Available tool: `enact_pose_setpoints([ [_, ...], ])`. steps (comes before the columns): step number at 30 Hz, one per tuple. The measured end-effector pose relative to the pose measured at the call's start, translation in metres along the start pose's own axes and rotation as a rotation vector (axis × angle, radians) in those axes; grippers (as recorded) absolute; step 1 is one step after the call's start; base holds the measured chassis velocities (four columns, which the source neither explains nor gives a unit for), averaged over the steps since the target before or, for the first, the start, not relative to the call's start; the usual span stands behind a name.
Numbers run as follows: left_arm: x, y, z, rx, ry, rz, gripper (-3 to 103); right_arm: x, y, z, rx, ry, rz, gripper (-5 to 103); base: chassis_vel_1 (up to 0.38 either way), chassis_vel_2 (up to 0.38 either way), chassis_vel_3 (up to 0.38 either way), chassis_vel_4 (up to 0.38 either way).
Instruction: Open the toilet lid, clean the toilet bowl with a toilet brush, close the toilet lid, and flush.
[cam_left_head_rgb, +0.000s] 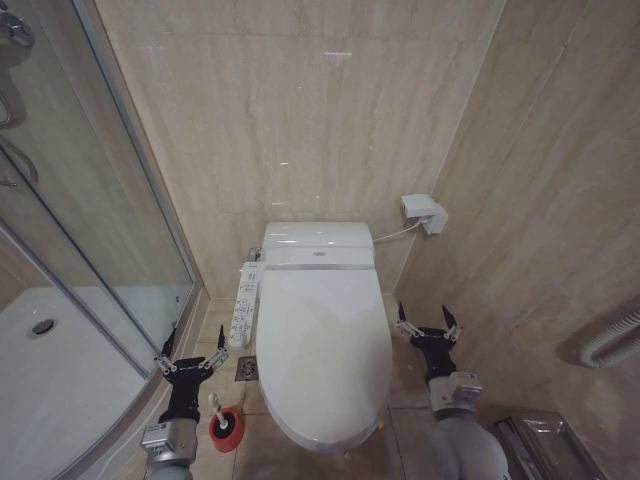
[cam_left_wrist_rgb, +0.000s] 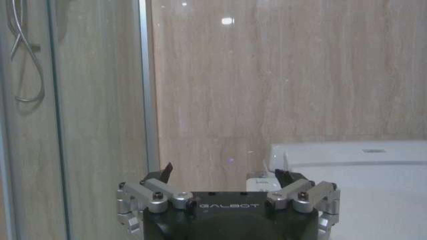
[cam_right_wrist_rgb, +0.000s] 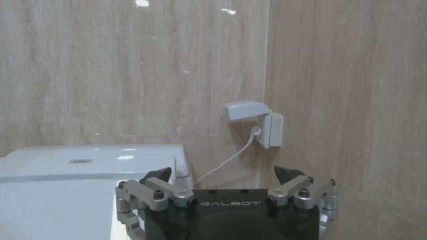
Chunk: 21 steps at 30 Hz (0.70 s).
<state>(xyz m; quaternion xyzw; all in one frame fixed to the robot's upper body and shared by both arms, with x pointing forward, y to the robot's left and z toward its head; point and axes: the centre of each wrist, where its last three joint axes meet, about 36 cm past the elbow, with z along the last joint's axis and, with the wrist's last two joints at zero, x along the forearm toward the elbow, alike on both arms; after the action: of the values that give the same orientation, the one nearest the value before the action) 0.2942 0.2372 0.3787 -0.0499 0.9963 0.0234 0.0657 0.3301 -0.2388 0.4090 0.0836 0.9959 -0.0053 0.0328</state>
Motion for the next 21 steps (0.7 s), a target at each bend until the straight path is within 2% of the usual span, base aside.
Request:
enact_pose_setpoints([
  [12, -0.0044, -0.0022, 0.0014, 0.002, -0.006, 0.010, 100, -0.0001, 0.0000, -0.0001, 0.000, 0.000, 0.000, 100, -0.122, 0.128, 0.132, -0.123],
  [21, -0.0050, -0.0045, 0.0037, 0.003, -0.009, 0.019, 100, 0.0001, 0.0000, 0.0001, 0.000, 0.000, 0.000, 100, -0.015, 0.014, 0.007, -0.005],
])
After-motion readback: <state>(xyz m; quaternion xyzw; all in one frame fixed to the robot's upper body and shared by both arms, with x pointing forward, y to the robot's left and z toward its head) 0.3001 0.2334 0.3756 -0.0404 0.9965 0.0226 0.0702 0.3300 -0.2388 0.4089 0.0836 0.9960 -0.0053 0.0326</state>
